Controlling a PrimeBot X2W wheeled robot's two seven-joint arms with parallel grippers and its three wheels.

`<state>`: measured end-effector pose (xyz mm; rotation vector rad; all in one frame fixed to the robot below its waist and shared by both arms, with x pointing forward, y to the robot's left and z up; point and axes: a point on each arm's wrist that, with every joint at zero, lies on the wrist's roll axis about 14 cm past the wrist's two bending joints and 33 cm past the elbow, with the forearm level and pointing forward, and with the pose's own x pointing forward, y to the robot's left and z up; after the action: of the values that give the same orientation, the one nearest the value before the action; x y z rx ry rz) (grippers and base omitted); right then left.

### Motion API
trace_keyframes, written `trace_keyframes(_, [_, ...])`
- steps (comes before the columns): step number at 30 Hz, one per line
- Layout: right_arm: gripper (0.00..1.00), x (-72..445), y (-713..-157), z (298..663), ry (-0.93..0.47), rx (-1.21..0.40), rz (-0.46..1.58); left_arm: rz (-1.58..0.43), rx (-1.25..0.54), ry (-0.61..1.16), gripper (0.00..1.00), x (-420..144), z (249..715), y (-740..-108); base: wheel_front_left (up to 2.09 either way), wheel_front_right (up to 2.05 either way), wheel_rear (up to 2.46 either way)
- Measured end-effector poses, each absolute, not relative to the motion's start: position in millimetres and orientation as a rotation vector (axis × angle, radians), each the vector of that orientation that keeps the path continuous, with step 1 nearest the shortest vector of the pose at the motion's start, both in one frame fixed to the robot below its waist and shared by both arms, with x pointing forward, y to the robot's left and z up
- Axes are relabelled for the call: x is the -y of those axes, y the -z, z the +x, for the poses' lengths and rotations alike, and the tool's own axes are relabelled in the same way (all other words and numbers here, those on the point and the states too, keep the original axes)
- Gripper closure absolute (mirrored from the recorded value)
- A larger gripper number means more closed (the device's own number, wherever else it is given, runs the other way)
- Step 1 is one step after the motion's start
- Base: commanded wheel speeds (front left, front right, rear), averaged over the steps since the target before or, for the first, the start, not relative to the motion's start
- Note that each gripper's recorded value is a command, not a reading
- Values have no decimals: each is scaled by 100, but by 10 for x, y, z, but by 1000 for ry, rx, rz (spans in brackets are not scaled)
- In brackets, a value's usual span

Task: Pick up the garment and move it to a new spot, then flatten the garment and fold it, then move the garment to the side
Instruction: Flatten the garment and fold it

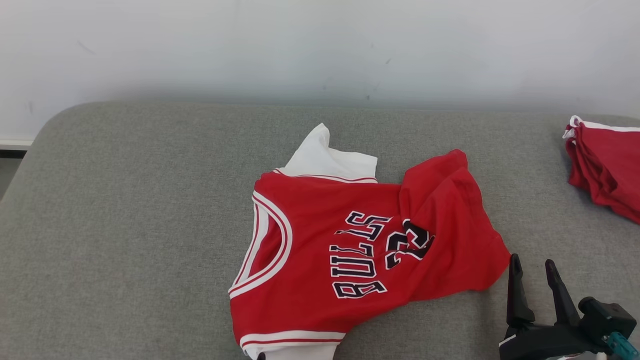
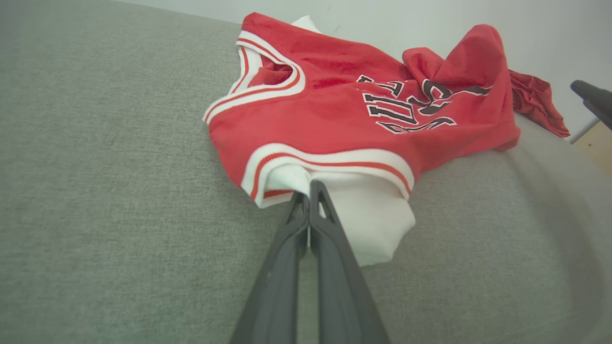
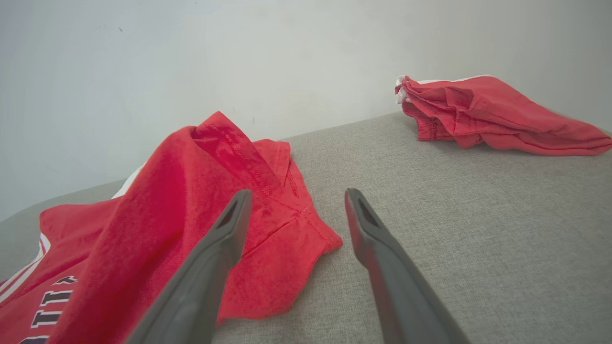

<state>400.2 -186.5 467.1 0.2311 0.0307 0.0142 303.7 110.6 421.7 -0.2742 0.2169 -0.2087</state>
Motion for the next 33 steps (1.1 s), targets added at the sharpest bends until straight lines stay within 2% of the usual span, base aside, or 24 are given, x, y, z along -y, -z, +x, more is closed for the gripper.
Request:
trace_keyframes(7, [0,1958,-4649,3968,15,-35,234,-276,-185,263,100,-966,3074,-4331,0,0,0])
trace_keyframes(23, [0,2322,-4632,3755,125,-33,233,-196,-159,377,100,-754,3932,-4441,0,0,0])
trace_keyframes(29, [0,2478,-4573,3659,176,-48,231,-186,-205,412,100,-627,4078,-4328,0,0,0])
trace_keyframes(30, [0,2493,-4563,3650,182,-51,232,-186,-214,414,89,-617,4079,-4301,0,0,0])
trace_keyframes(31, [0,2500,-4554,3647,184,-54,232,-185,-222,412,17,-621,4079,-4277,0,0,0])
trace_keyframes(32, [0,2501,-4550,3648,185,-54,233,-184,-226,410,0,-628,4077,-4266,0,0,0])
trace_keyframes(33, [0,2492,-4548,3655,183,-55,233,-190,-227,405,0,-637,4074,-4268,0,0,0])
